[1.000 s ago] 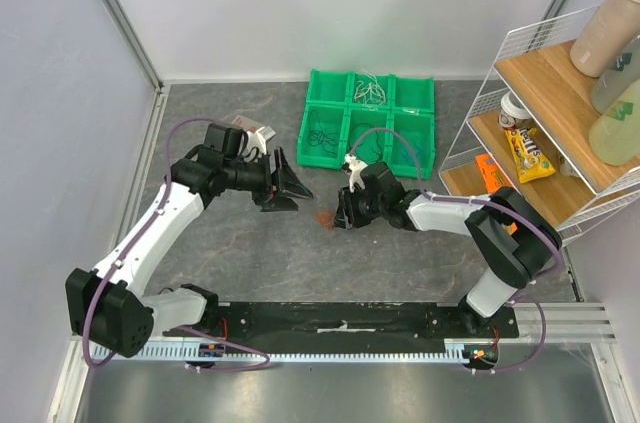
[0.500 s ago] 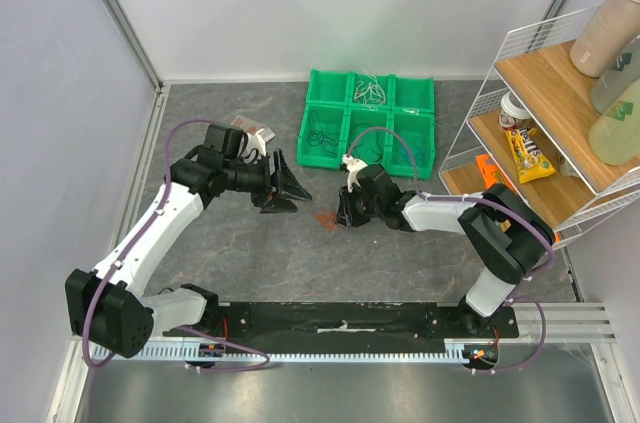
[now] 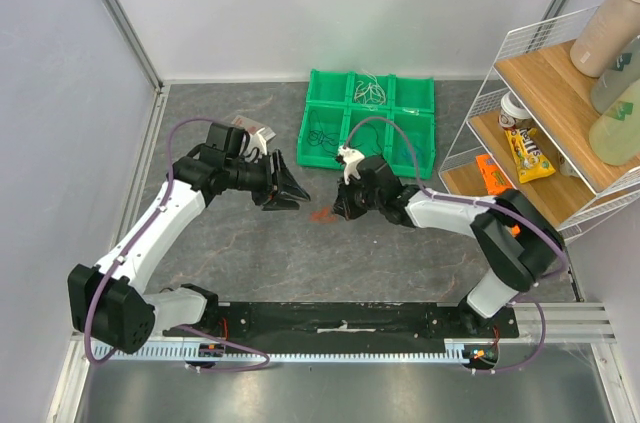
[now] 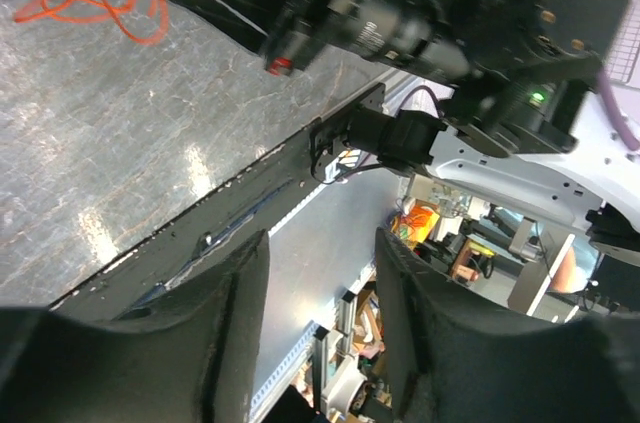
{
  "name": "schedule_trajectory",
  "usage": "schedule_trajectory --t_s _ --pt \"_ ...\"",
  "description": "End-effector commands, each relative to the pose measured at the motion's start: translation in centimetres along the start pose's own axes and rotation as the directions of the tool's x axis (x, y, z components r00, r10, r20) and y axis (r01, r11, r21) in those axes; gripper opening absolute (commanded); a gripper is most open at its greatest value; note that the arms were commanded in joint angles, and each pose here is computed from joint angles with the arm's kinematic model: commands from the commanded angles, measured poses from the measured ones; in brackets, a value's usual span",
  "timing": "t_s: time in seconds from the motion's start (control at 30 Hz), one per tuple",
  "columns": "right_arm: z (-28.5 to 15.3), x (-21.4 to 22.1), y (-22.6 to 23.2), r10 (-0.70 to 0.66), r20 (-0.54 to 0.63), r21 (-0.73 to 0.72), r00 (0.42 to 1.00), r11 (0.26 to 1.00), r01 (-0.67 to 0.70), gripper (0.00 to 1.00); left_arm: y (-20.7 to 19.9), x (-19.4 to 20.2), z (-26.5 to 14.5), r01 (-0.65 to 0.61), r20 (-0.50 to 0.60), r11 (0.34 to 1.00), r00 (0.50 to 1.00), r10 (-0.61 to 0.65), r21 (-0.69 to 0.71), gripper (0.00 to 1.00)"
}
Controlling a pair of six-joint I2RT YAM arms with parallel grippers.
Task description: Untangle the cables
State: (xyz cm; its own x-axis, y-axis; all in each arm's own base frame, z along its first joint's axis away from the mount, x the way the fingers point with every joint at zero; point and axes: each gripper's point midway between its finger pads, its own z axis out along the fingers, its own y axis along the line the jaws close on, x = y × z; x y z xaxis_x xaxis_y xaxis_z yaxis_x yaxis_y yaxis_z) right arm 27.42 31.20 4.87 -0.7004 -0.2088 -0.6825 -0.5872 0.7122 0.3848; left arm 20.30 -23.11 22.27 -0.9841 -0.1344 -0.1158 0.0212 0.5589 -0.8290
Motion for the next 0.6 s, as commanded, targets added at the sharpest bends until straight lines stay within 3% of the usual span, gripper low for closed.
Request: schedule_trajectory --t_s 0.0,0.13,0.37,0.57 --pt "-3.5 -5.7 5.0 -0.04 0.126 -0.155 0.991 0.986 0.06 0.0 -2.5 -1.8 -1.5 -0.094 0.116 0.995 0.989 0.09 0.029 0.48" --pt "-6.4 -8.4 8.5 -0.013 0.183 -0.276 0.983 0.959 0.064 0.0 -4.1 -3.1 -2.9 -0.145 0.221 0.988 0.967 0.128 0.061 0.48" --pt "-10.9 -13.6 13.2 -0.003 0.285 -0.409 0.959 0.904 0.124 0.0 -3.8 -4.4 -4.6 -0.142 0.325 0.989 0.938 0.119 0.047 0.68" --pt "-13.6 -15.9 15.8 0.002 0.348 -0.488 0.938 0.854 0.179 0.0 -2.9 -4.7 -5.1 -0.088 0.347 0.995 0.935 0.07 0.036 0.57"
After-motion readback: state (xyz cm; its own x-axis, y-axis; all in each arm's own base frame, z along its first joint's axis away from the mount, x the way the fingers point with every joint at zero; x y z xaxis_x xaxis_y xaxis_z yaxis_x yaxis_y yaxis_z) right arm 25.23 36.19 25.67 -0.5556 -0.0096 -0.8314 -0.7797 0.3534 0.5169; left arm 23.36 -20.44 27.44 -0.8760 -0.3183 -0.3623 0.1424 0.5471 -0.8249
